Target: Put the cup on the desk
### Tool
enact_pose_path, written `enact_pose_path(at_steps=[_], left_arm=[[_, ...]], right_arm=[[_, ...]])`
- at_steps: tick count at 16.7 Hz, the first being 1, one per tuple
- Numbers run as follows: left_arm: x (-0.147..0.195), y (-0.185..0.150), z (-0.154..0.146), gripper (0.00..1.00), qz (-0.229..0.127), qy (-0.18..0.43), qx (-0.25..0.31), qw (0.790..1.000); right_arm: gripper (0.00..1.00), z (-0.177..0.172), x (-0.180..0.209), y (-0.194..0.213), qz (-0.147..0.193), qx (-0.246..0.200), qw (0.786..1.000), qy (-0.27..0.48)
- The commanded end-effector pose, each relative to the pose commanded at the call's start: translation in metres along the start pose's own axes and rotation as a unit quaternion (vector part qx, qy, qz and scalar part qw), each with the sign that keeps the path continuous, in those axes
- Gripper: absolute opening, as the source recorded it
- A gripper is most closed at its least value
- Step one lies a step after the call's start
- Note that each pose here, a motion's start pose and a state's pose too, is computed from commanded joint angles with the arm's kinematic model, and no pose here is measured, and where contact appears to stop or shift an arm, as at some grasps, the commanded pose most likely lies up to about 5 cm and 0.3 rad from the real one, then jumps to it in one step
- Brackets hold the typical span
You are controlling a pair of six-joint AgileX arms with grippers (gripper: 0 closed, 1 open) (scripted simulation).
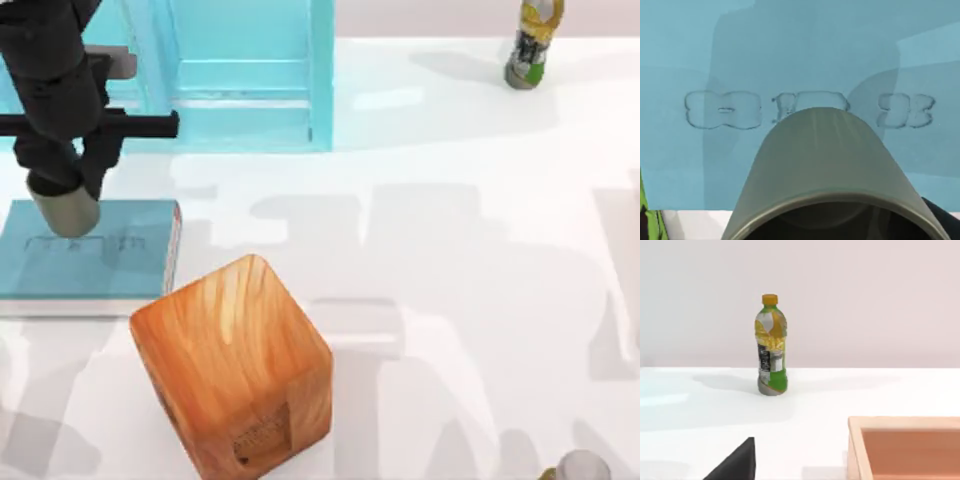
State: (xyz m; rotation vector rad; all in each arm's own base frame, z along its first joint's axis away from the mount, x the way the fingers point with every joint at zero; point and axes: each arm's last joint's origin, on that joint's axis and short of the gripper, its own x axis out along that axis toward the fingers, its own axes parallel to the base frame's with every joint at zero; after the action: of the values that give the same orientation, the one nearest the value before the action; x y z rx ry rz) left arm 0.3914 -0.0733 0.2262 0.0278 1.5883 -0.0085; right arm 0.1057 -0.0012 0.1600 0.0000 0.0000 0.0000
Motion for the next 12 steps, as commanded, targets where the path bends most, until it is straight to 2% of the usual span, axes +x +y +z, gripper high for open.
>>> enact_pose_path(at_steps=[3,7,10,12], left_arm=[[0.005,-0.04,0.006,0.0,0.008,0.024,0.0,1.0],[-0.013,-0.129,0.004,0.0,0.005,-0.003,-0.001,1.0],[-0.035,-0.2,-0.02,0.0,-0.016,-0.036,-0.001,0.999],[-0.037,-0.239,-0.042,0.0,-0.018,-0.037,-0.002,0.999]], right_arm=[[1.0,0.0,0.0,0.0,0.0,0.0,1.0,0.0],[1.0,0.0,0.0,0.0,0.0,0.0,1.0,0.0],[1.0,0.0,0.0,0.0,0.0,0.0,1.0,0.0],[1.0,0.0,0.0,0.0,0.0,0.0,1.0,0.0]])
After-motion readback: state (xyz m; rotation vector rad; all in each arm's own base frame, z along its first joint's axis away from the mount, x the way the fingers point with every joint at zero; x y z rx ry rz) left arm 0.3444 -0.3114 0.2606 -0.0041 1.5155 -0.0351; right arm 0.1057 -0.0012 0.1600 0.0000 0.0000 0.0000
